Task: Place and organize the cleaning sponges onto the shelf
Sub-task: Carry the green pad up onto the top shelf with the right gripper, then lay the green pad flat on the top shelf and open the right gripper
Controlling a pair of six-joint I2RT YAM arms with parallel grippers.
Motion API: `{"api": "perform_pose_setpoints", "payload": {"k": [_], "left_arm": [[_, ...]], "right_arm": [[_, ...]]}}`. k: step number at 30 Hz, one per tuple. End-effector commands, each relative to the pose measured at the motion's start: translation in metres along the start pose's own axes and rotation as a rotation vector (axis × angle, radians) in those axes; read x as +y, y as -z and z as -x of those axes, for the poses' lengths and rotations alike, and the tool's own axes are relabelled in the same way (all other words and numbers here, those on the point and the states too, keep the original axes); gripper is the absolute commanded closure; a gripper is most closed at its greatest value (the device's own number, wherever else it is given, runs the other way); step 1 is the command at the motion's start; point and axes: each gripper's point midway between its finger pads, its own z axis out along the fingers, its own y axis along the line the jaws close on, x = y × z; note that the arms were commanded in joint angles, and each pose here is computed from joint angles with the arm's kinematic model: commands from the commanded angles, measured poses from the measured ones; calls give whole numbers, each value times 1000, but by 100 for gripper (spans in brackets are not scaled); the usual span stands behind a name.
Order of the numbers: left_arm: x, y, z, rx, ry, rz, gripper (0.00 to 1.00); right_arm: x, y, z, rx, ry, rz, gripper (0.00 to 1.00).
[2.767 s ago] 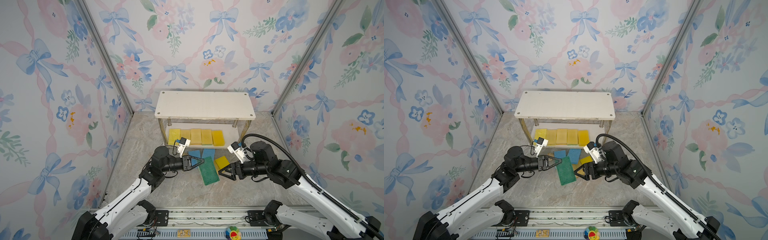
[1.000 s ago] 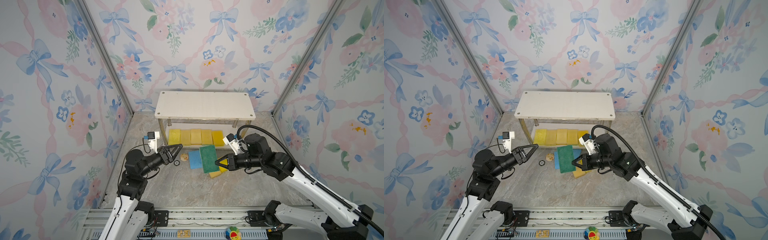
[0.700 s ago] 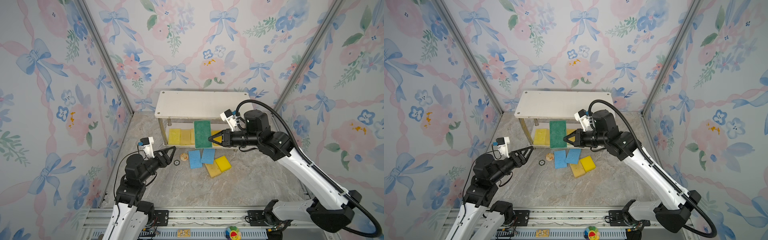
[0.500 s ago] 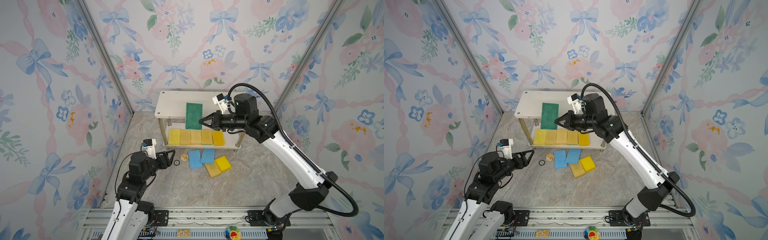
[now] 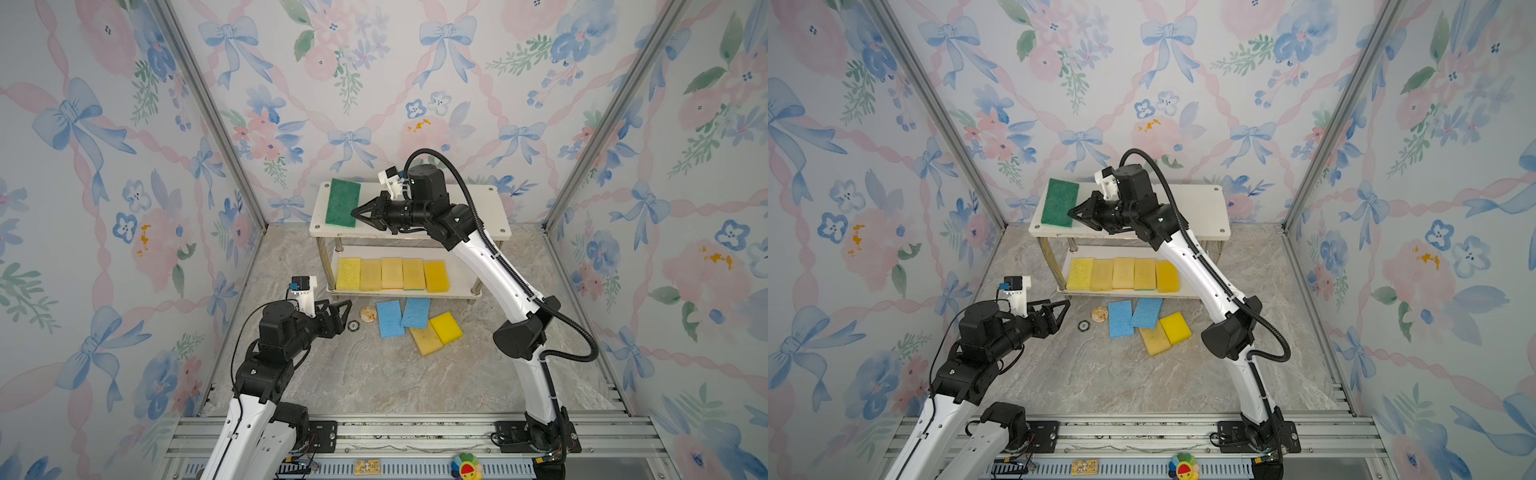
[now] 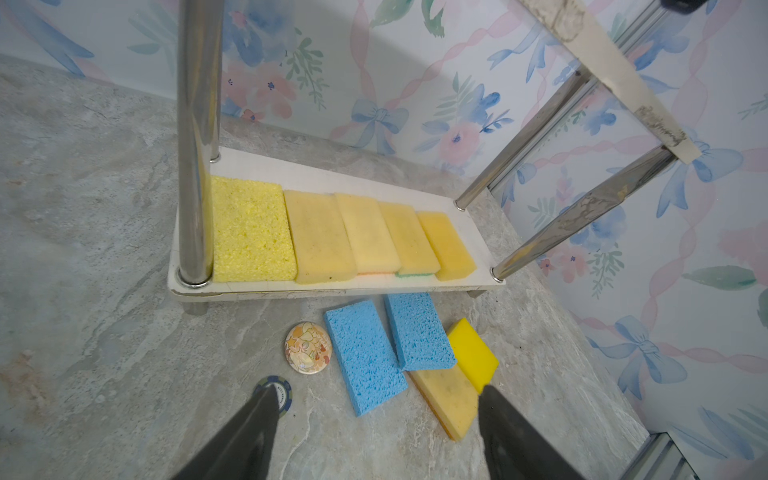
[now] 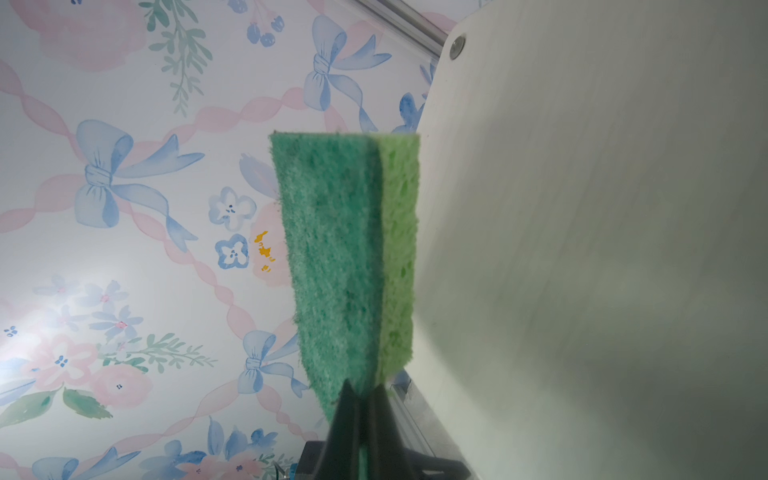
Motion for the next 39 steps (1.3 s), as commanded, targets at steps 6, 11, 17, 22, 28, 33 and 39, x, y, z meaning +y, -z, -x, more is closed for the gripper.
{"api": "perform_pose_setpoints", "payload": {"k": [6, 11, 17, 22, 28, 33, 39], "left_arm": [[-1, -2, -2, -6, -26, -21, 21], [-1, -2, -2, -4, -25, -22, 21], [-1, -2, -2, -5, -25, -21, 21], [-1, -2, -1, -10, -25, -21, 20], [-1, -1, 0, -16, -27, -18, 20], [-1, -1, 0, -16, -26, -19, 19], [-2, 0, 0, -20, -28, -20, 20]], "right_arm": [[10, -19, -8, 29, -30, 69, 100], [5, -29, -12, 39, -38, 71, 100], [-1, -37, -11, 35, -55, 71, 90], [-3, -36, -8, 14, -52, 57, 70], [-3, -35, -8, 10, -50, 47, 60], [-2, -30, -9, 4, -37, 30, 56], [-6, -17, -6, -36, -7, -40, 51]]}}
